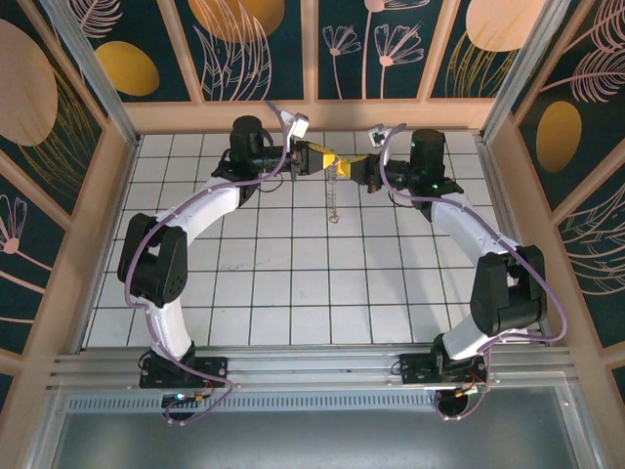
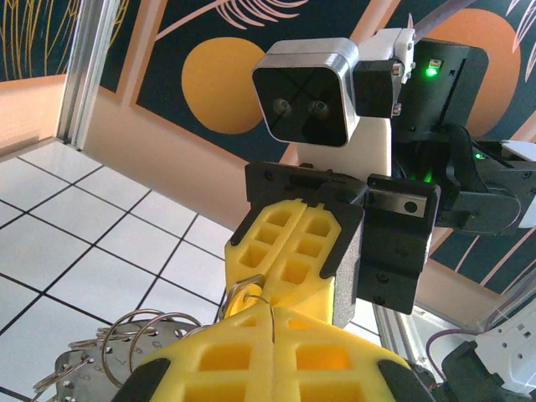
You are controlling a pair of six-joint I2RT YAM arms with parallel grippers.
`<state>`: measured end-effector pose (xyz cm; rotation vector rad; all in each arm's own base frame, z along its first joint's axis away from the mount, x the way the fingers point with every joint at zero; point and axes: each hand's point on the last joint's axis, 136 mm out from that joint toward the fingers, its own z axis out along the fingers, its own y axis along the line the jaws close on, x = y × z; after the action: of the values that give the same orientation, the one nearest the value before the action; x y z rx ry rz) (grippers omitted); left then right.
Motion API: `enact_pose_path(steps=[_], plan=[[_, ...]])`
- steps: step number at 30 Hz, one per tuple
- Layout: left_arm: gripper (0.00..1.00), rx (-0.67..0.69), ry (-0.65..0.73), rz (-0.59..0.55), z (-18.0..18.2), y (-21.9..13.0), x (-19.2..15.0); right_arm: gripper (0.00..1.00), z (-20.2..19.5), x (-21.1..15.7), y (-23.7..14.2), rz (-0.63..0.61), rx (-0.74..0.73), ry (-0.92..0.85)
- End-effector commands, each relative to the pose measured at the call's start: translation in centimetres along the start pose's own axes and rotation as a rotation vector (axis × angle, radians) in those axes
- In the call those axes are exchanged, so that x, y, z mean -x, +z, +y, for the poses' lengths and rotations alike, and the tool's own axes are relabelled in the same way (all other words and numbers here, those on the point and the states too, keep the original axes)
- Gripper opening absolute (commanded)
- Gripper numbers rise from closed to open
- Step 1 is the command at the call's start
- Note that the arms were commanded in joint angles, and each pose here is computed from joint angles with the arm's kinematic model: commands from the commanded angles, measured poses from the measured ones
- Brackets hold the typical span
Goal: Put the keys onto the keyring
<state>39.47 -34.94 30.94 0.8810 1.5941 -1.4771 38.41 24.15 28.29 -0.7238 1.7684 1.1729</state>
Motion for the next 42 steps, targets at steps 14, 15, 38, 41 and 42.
enact_pose_path(steps=[14,15,38,41,42], plan=[[0.0,-0.057,0.077,-0.014,-2.3,-0.2,1.3,0.0,1.6,1.0,1.1,-0.013,0.037,-0.035],[0.0,-0.056,0.075,-0.012,-2.3,-0.2,1.2,0.0,1.5,1.0,1.1,-0.013,0.035,-0.035],[0.0,-0.06,0.076,-0.013,-2.4,-0.1,1.3,0.0,0.7,1.3,-0.4,-0.043,0.012,-0.023],[0.0,-0.061,0.074,-0.012,-2.3,-0.1,1.2,0.0,1.1,1.4,0.2,-0.036,0.027,-0.026],[0.0,-0.062,0.076,-0.013,-2.4,-0.1,1.3,0.0,1.2,1.3,0.4,-0.031,0.029,-0.027]])
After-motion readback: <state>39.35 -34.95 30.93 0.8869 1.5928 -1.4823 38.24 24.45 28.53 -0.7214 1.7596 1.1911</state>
